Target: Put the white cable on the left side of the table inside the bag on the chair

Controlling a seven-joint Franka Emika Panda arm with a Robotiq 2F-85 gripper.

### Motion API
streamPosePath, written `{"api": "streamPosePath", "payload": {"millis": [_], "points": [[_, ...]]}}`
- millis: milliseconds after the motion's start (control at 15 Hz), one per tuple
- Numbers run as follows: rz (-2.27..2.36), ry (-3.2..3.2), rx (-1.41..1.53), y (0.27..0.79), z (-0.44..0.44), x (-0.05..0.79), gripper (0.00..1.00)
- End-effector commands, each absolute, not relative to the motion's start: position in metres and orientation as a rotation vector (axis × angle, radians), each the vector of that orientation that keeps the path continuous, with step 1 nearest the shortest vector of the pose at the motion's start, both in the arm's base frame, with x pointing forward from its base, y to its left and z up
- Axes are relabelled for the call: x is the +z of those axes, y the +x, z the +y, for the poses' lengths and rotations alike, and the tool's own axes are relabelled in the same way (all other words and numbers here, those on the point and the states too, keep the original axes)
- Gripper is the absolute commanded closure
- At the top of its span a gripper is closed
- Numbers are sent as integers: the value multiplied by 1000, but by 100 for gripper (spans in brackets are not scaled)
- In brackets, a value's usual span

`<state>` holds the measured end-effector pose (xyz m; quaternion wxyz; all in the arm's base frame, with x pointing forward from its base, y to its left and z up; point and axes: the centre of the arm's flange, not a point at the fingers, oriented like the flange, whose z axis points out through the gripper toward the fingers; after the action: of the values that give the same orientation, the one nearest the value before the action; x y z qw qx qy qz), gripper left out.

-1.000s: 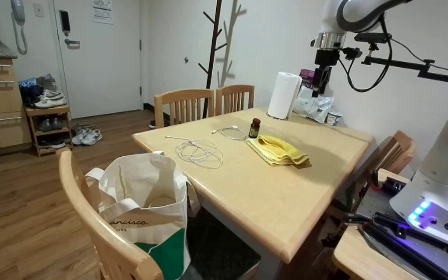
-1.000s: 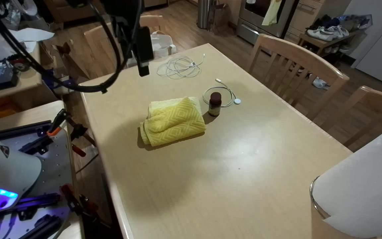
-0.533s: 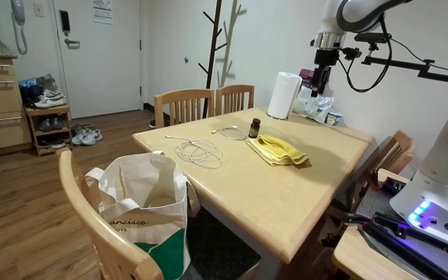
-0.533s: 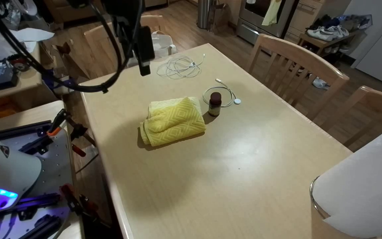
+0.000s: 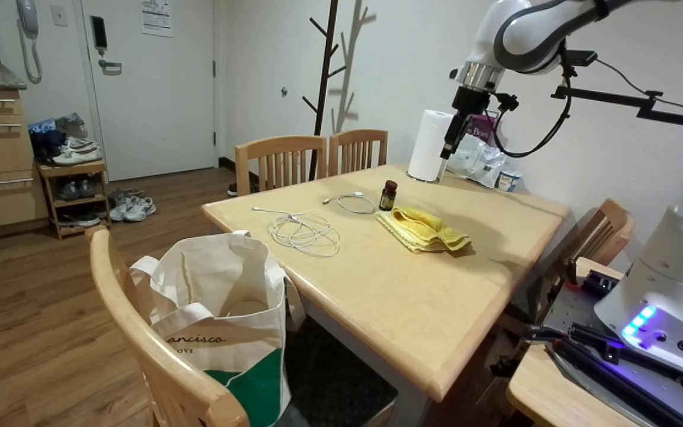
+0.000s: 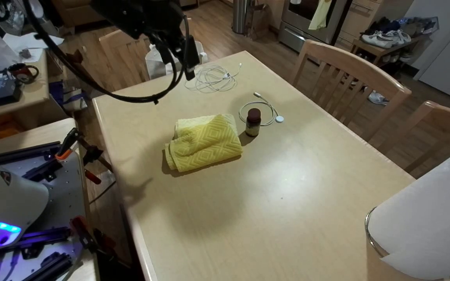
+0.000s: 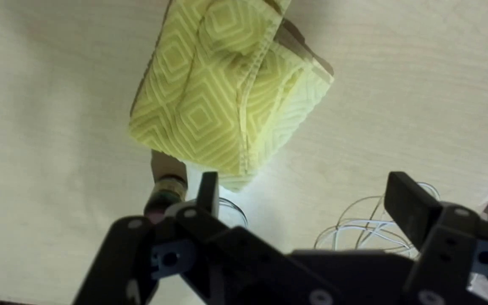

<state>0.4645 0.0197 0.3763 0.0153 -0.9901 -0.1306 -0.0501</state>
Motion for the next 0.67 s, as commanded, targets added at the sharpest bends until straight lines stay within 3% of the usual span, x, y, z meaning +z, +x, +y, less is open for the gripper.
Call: {"api": "streamPosePath", "payload": {"millis": [0, 400, 600], "points": [[-706, -3066, -211, 470, 64, 381, 0], [-791, -3103, -212, 470, 78, 388, 0], [-1113, -3103, -320, 482, 111, 390, 0]]}}
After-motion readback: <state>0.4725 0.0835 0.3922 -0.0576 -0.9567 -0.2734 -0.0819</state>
